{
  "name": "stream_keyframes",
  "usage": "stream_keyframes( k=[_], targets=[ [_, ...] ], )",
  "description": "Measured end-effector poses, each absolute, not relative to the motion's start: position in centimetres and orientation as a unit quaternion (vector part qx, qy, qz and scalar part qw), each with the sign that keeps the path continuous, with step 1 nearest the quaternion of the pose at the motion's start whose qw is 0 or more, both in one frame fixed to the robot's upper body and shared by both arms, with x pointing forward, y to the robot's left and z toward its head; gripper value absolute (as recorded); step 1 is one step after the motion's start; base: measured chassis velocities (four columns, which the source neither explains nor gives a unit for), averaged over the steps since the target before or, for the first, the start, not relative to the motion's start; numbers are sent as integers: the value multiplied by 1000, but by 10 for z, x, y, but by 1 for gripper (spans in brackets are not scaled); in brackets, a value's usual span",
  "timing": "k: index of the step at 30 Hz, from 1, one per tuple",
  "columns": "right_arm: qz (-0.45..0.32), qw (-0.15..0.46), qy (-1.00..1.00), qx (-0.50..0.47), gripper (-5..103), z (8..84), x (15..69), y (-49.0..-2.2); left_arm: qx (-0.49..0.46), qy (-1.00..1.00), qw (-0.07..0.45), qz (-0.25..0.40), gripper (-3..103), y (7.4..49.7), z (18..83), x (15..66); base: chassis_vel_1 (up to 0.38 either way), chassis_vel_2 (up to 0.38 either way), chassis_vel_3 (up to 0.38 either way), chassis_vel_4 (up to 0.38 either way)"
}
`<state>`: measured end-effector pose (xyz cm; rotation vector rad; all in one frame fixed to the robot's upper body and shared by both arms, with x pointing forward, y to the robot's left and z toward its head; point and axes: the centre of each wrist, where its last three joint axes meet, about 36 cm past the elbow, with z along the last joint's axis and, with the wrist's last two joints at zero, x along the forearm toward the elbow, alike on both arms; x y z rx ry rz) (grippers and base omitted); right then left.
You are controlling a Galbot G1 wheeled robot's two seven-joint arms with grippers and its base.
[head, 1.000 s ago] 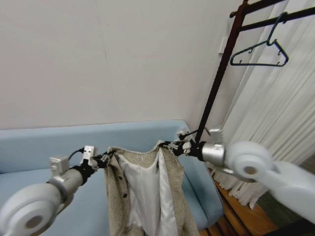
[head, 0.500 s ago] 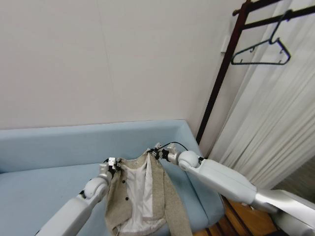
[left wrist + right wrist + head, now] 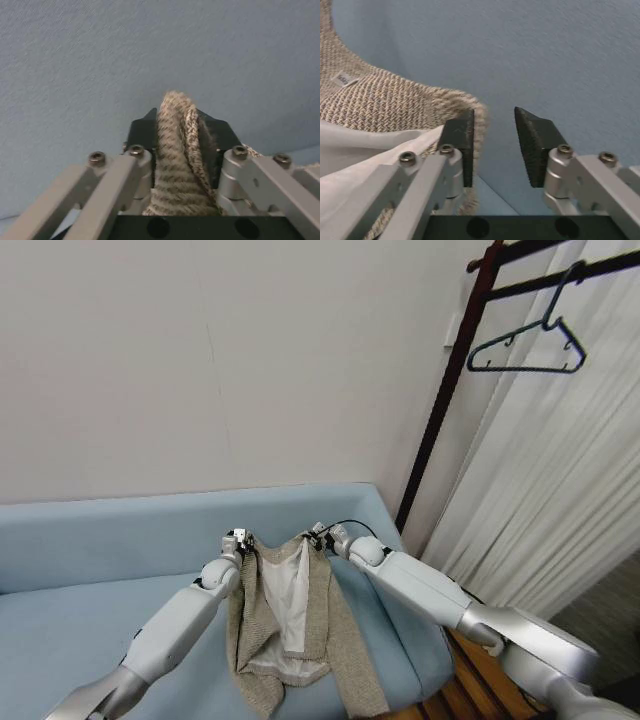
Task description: Pick up the clothes from the sofa and hang them on the clothes hanger.
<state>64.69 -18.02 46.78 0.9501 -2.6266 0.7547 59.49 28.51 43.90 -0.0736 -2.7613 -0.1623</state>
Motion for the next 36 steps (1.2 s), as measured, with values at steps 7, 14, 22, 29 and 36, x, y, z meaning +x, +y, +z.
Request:
stream_keyframes(
  k=[7, 14, 22, 29, 36],
  targets=[
    [265, 136, -897, 326, 54, 475, 646, -214, -84, -970, 220, -53, 57, 332, 436, 586, 0, 0, 0, 0],
    [196, 158, -924, 286, 82, 485, 594, -224, -142, -976, 167, -7, 85, 356, 453, 554, 0, 0, 0, 0],
    [43, 227, -945, 232, 100, 474, 540, -206, -107, -982, 159, 4, 100, 359, 470, 490, 0, 0, 0, 0],
    [-39, 270, -947, 168, 100, 433, 507, -196, -75, -978, 192, 37, 100, 357, 436, 430, 0, 0, 0, 0],
    [-71, 299, -943, 127, 94, 393, 494, -203, -97, -972, 201, 74, 100, 339, 409, 406, 0, 0, 0, 0]
  ],
)
